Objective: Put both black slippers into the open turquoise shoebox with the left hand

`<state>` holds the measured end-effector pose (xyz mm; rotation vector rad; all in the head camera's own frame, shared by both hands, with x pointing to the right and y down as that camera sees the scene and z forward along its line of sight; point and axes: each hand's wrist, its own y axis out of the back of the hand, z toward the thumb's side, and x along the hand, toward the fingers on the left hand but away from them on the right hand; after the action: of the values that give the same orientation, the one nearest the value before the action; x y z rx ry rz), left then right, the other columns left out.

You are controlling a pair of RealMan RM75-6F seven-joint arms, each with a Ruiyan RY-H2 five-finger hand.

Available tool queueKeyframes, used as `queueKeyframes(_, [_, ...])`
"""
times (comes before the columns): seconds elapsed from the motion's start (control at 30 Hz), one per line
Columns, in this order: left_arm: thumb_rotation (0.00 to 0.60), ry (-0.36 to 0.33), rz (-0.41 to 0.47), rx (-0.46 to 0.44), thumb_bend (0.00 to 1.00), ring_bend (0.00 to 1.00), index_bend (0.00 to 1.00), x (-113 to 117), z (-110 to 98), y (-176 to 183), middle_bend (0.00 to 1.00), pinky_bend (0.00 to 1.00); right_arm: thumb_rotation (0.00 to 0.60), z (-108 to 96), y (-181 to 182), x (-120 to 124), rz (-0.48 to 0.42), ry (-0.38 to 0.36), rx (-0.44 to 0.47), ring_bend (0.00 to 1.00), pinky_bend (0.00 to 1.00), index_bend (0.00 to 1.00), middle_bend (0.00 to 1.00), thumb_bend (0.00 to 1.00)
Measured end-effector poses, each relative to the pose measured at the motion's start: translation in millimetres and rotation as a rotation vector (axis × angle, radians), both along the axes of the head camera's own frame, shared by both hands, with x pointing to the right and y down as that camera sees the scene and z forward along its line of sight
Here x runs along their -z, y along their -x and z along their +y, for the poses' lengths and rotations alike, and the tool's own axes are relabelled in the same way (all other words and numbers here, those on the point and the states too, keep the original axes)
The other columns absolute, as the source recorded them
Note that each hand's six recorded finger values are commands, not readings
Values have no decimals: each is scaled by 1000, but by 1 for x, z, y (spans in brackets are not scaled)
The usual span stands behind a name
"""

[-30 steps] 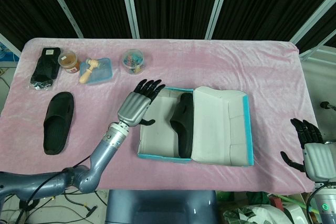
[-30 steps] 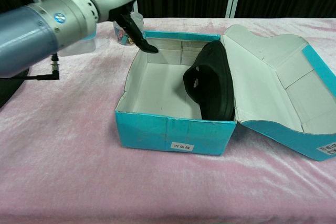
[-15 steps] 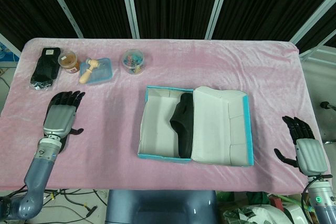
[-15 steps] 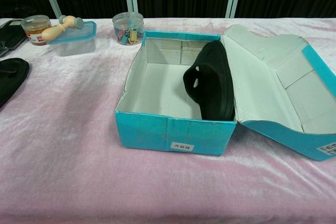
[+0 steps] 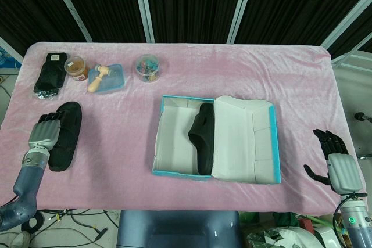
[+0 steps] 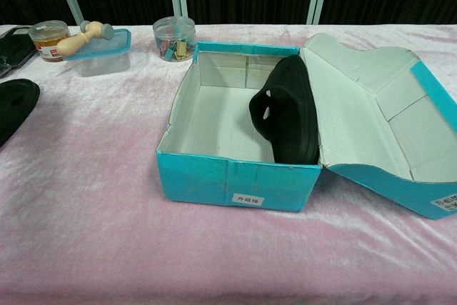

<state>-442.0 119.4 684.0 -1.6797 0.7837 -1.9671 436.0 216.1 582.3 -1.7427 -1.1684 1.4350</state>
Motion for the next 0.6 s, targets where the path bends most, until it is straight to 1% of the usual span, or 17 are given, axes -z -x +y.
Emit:
queueKeyframes(0.17, [600,-4,-18,26,0,57,0,-12,-12,7,106,93,600,1,-2,0,4,1,-8,0,73,0,72,175])
queueKeyframes(0.37, [600,-15,-78,-25,0,57,0,-19,-26,3,102,89,600,3,-3,-1,7,5,-15,0,73,0,72,175])
queueKeyframes(0.5, [600,9,-132,-52,0,57,0,-23,-29,5,99,96,600,3,-5,-1,10,5,-23,0,73,0,72,175])
queueKeyframes(0.6, [600,38,-168,-58,0,57,0,-29,-31,9,103,125,600,3,-5,-1,13,5,-25,0,73,0,72,176])
